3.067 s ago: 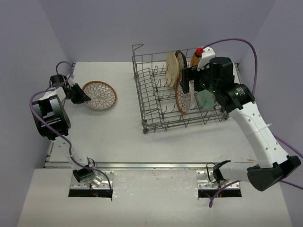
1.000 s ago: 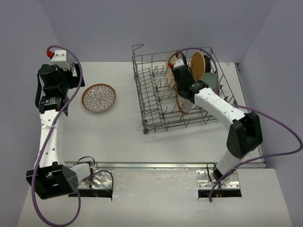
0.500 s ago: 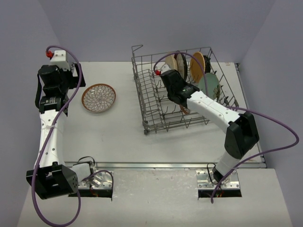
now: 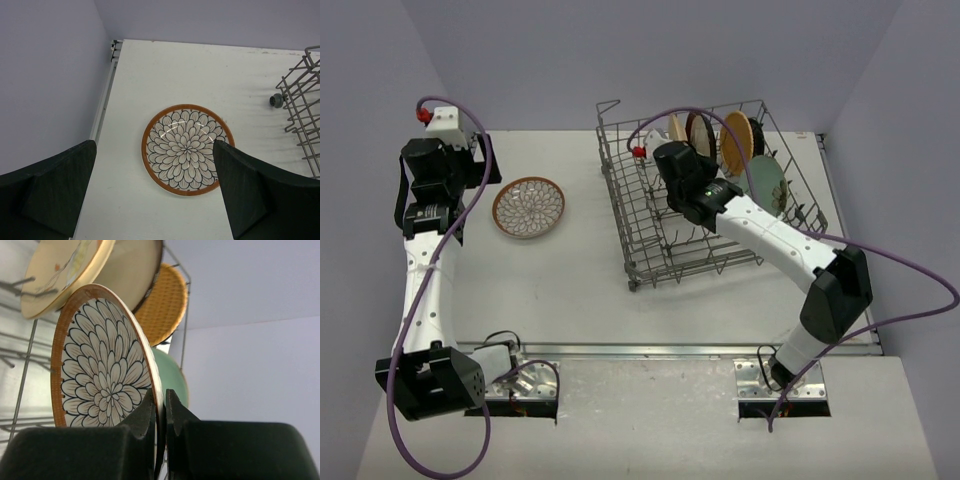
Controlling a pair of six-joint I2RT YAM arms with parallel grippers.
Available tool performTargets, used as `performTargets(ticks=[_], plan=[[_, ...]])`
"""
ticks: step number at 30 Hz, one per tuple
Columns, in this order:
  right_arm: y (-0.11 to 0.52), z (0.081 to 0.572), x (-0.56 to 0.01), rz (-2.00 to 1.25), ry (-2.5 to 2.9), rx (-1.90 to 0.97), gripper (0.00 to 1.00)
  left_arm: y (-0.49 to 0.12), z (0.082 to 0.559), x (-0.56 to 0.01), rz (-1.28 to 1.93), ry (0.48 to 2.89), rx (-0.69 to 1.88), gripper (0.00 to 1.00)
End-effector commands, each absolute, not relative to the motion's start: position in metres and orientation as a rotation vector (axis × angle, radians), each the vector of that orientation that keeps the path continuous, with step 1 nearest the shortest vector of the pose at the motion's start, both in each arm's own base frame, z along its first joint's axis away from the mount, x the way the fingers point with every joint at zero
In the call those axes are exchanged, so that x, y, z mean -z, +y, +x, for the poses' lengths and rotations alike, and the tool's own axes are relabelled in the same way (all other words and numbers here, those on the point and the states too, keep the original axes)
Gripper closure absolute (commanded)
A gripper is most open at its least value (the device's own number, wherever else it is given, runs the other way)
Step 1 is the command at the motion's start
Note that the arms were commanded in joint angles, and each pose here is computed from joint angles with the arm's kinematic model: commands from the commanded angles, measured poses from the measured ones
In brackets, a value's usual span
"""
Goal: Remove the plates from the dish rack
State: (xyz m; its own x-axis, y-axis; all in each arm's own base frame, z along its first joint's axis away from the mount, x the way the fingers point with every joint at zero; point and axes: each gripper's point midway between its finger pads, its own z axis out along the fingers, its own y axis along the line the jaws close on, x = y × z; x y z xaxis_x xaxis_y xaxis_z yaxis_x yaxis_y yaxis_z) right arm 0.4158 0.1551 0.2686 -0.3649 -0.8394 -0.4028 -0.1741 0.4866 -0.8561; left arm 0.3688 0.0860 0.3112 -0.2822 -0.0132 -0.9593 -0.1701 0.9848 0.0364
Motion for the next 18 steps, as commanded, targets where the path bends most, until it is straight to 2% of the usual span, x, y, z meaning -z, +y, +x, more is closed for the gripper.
performTargets(ticks=[1,9,18], plan=[[0.149,0.414,-0.379,-0.539,1.628,0.880,1.00,0.087,0.374,-0.328,-0.154,1.802,-0.146,0.00],[0.135,0.403,-0.441,-0.424,1.459,0.898,1.00,0.062,0.368,-0.347,-0.045,1.750,-0.038,0.00],[0.135,0.379,-0.493,-0.368,1.375,0.615,1.00,-0.034,0.343,-0.380,0.314,1.642,0.456,0.00]])
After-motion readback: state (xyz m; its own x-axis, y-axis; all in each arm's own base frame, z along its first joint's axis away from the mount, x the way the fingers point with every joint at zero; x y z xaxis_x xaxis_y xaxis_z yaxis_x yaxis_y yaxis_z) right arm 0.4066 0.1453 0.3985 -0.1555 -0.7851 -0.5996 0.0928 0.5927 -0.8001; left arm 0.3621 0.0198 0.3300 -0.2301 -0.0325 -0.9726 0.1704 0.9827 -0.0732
